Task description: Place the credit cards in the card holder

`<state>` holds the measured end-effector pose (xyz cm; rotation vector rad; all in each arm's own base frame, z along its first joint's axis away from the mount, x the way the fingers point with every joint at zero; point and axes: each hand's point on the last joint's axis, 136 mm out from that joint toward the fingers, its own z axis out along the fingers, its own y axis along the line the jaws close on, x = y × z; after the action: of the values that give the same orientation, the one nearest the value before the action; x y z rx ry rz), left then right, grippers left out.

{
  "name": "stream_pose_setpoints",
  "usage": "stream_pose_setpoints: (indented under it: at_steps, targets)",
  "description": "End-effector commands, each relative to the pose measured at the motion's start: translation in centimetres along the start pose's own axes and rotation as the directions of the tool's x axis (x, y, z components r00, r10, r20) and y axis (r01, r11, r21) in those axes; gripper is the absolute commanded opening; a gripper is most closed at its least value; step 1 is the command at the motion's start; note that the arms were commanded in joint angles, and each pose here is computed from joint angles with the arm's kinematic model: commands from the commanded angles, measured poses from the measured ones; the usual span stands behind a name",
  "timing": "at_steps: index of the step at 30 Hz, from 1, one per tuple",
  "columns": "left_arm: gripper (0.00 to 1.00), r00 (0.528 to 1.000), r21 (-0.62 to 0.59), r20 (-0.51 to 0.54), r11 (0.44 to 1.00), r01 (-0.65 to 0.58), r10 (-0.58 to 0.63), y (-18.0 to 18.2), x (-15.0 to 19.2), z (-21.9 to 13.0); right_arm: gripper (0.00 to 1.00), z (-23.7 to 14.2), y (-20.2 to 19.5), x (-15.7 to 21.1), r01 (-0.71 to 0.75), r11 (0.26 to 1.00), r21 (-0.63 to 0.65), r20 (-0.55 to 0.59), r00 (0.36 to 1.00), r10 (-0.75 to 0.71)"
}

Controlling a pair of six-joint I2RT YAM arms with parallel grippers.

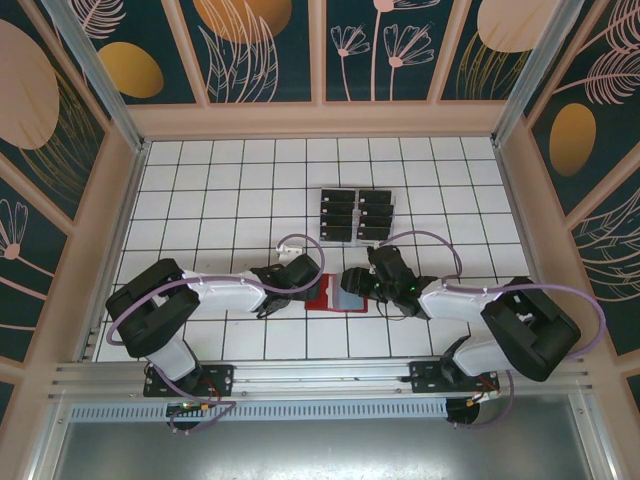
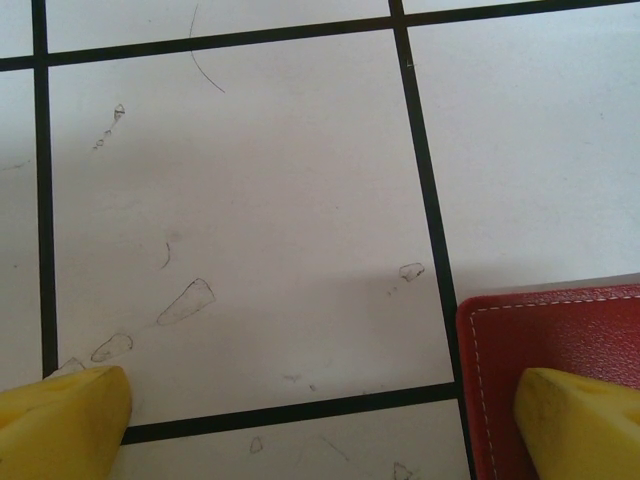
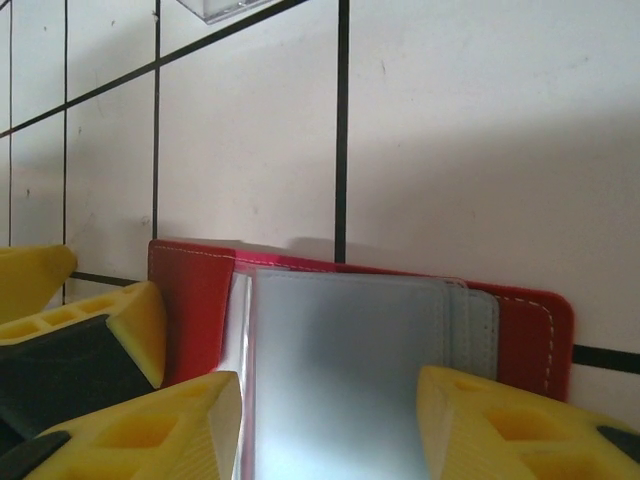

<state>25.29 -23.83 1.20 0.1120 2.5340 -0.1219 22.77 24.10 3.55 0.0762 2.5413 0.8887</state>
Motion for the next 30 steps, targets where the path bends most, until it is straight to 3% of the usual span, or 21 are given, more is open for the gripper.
stream_pose_setpoints:
  at_steps: [1,20,23,30]
  targets:
    - [0.98,0.998,-0.021,-0.058,0.999,-0.028,0.026,0.5,2.0,1.2,0.50,0.4,0.3,0.5,0.014,1.000,-0.012,-0.023,1.000,-0.014]
    - [0.98,0.998,-0.008,-0.057,1.000,-0.019,0.018,0.4,2.1,1.3,0.48,0.8,4.7,0.0,0.039,0.993,-0.108,-0.038,0.998,-0.044]
    - [0.99,0.998,-0.007,-0.057,1.000,-0.020,0.019,0.4,2.1,1.3,0.48,-0.3,4.5,-0.7,0.050,0.995,-0.081,0.000,0.999,-0.050]
    - [0.99,0.998,-0.002,-0.057,1.000,-0.019,0.019,0.3,2.1,1.4,0.50,-1.8,1.3,-1.3,0.076,0.991,0.111,0.032,0.996,-0.080]
